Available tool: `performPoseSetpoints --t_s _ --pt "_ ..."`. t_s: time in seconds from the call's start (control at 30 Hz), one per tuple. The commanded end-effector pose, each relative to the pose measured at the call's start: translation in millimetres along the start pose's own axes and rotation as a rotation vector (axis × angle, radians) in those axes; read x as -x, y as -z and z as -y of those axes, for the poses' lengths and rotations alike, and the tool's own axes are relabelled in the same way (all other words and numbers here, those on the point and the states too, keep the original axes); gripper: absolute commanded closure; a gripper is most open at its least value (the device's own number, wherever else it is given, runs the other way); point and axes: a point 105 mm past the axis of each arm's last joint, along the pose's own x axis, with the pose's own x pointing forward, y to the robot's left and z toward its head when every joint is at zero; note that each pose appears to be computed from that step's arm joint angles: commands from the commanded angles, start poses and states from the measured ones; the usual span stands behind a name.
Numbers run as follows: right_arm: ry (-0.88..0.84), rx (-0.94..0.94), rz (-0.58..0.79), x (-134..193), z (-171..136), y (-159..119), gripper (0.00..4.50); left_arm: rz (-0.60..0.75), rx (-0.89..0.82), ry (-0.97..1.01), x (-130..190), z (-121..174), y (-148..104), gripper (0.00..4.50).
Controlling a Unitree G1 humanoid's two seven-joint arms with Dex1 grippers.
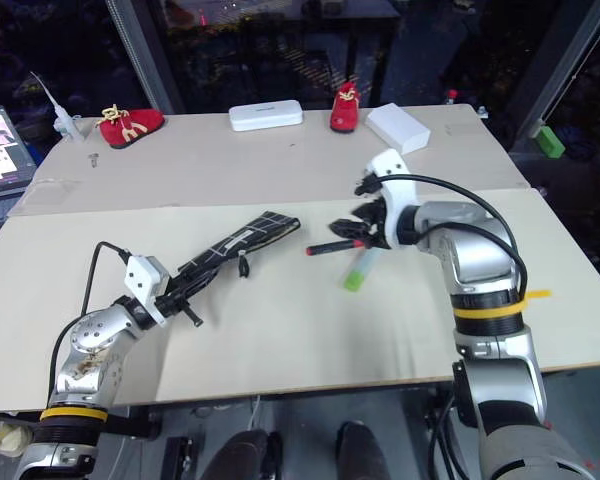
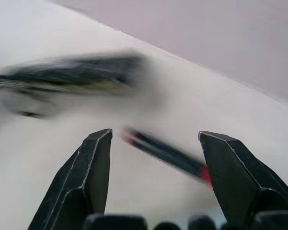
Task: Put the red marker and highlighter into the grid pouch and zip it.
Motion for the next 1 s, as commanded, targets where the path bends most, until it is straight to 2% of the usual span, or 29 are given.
performPoseSetpoints --t_s 0.03,0.33,0.47,0.7,1.0 --pt "0.121 -0.034 0.01 14 -5 -9 1.3 0.047 -0.023 0.006 -5 0 -11 4.5" --pt "0.246 -0.116 -0.106 8 -20 18 1.3 0.061 -0.004 0.029 -15 5 -9 4.5" --pt "0.317 -0.065 -0.14 4 -13 21 1.3 0.067 0.001 0.031 -16 6 -8 4.5" --pt "0.363 -0.097 -0.135 -8 -5 16 1.3 0.07 0.012 0.026 -16 9 -5 4.5" --pt "0.531 -0.278 -0.163 -19 19 27 1.3 0.08 0.025 0.0 -16 10 -6 4.5"
